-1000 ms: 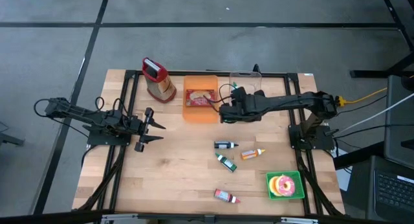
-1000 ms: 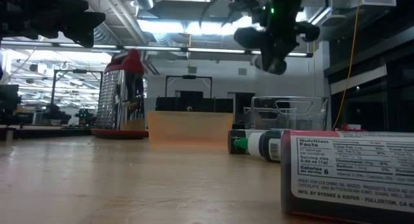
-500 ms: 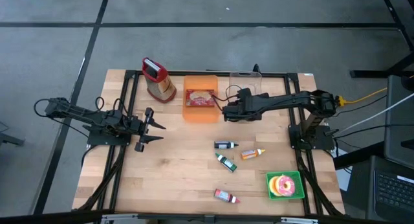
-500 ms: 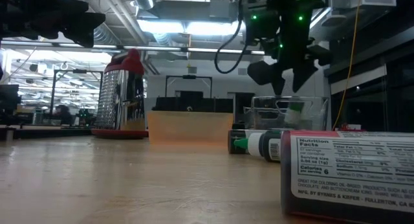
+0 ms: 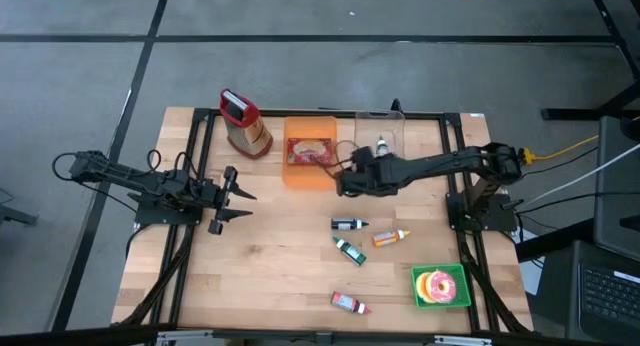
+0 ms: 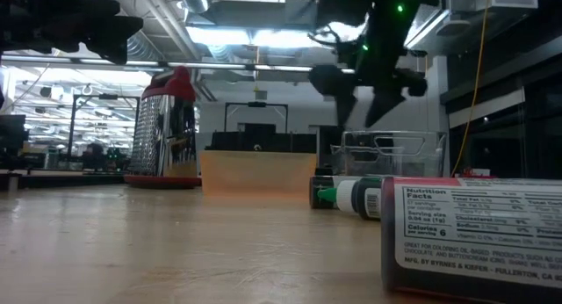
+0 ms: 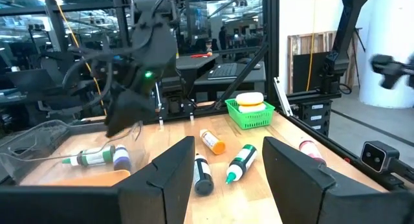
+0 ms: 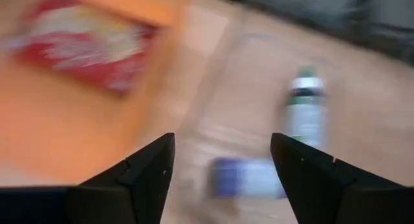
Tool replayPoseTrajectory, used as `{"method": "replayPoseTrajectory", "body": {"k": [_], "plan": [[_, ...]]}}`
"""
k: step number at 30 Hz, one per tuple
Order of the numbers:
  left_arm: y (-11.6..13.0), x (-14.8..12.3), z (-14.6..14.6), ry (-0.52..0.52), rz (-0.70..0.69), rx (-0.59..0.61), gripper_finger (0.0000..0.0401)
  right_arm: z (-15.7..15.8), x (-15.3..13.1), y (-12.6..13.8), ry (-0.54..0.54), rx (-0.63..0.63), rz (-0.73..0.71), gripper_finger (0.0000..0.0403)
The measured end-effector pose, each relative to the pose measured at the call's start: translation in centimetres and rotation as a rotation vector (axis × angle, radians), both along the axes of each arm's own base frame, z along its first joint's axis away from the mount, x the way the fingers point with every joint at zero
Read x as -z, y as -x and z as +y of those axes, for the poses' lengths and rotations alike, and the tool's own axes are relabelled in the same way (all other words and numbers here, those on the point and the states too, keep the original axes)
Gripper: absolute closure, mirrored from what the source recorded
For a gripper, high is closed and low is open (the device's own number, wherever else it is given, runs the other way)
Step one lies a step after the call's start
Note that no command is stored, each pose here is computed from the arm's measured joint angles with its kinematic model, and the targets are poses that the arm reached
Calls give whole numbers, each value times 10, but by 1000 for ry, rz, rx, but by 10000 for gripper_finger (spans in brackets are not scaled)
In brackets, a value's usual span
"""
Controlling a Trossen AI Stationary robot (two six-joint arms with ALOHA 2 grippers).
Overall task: Pick & Place Food Item
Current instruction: Put the black food coloring into the transparent bin
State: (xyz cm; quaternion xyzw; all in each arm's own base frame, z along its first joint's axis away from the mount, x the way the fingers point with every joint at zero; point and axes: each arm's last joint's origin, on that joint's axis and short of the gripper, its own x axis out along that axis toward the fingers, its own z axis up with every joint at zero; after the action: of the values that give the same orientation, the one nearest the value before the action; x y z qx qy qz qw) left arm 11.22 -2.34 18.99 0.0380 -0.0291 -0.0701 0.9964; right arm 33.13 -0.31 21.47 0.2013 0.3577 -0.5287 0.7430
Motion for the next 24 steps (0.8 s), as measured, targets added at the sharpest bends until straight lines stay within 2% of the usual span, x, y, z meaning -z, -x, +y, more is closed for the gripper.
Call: {"method": "replayPoseTrajectory", "body": {"k": [4, 8, 11, 17, 24], "plan": [[0, 0, 0, -1, 3, 0, 224, 29, -4, -18, -103, -217, -121, 149], [0, 0, 0, -1, 5, 0, 224, 62, -10, -28, -122, -402, -226, 149], [0, 0, 0, -1, 5, 0, 224, 82, -12, -27, -164, -499, -240, 150], [0, 1, 0, -1, 6, 0, 224, 112, 3, -21, -191, -587, -162, 150], [0, 2, 0, -4, 19, -1, 224, 123, 33, -17, -259, -602, -6, 150]]}}
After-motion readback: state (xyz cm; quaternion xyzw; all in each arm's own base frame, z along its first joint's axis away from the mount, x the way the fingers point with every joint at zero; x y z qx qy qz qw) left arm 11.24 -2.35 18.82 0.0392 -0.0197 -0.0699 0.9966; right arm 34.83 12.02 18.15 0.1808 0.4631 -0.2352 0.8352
